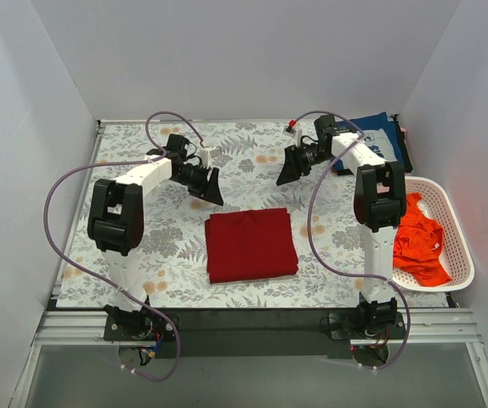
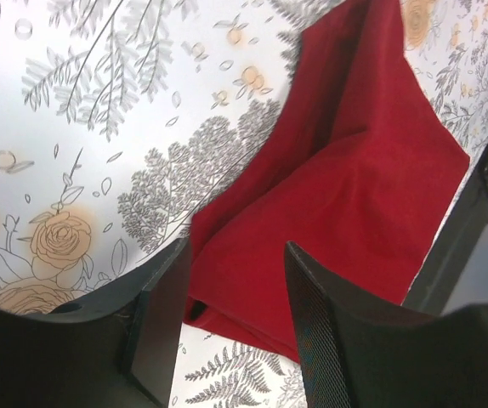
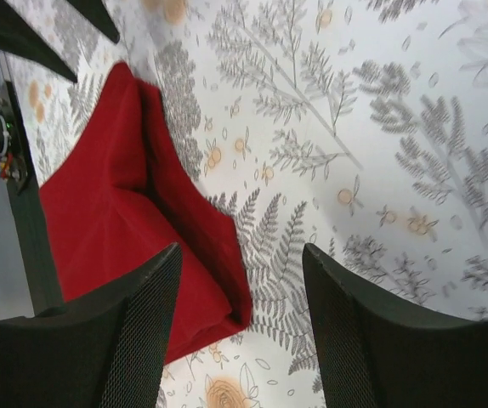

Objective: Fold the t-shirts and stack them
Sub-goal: Fold the tshirt

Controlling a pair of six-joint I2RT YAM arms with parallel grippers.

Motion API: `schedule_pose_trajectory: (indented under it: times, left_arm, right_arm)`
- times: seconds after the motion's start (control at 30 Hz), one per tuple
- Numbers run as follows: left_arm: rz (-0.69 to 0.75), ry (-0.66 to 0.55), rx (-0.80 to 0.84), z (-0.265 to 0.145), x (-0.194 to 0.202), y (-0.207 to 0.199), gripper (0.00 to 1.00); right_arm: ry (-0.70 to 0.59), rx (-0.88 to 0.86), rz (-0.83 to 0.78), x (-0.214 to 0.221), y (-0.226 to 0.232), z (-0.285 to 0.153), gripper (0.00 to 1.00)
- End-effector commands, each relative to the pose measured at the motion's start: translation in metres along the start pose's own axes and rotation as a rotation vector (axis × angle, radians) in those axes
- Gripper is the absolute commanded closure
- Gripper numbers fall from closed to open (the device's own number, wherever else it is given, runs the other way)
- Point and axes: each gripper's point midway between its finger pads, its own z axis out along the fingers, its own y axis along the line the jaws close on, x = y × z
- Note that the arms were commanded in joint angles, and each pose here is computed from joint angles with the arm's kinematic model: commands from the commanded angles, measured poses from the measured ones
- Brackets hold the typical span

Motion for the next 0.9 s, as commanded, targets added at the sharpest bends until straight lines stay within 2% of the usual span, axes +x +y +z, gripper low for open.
schedule_pose_trajectory:
  times: [0.0, 0.3, 0.63, 0.8, 0.87]
  left_arm:
    - [-0.098, -0.007, 0.025, -0.007, -0.008, 0.004, 0.53]
    - [-0.204, 0.095, 0.069, 0.006, 0.011, 0.015, 0.53]
    - [-0.223, 0.105, 0.066, 0.006, 0.026, 0.013, 0.50]
    - [-0.226, 0.119, 0.052, 0.009, 0.031, 0.018, 0.50]
    - [-0.223, 0.125, 0.053, 0.009, 0.032, 0.019, 0.50]
  right_arm:
    - [0.082, 0.004, -0.046, 0.023, 0.020, -0.001, 0.34]
    - [0.156, -0.041, -0.020, 0.065, 0.023, 0.004, 0.29]
    - [0.186, -0.071, -0.008, 0.082, 0.030, 0.008, 0.30]
    - [0.189, -0.075, -0.008, 0.084, 0.029, 0.009, 0.39]
    - [0.188, -0.078, -0.009, 0.084, 0.029, 0.009, 0.48]
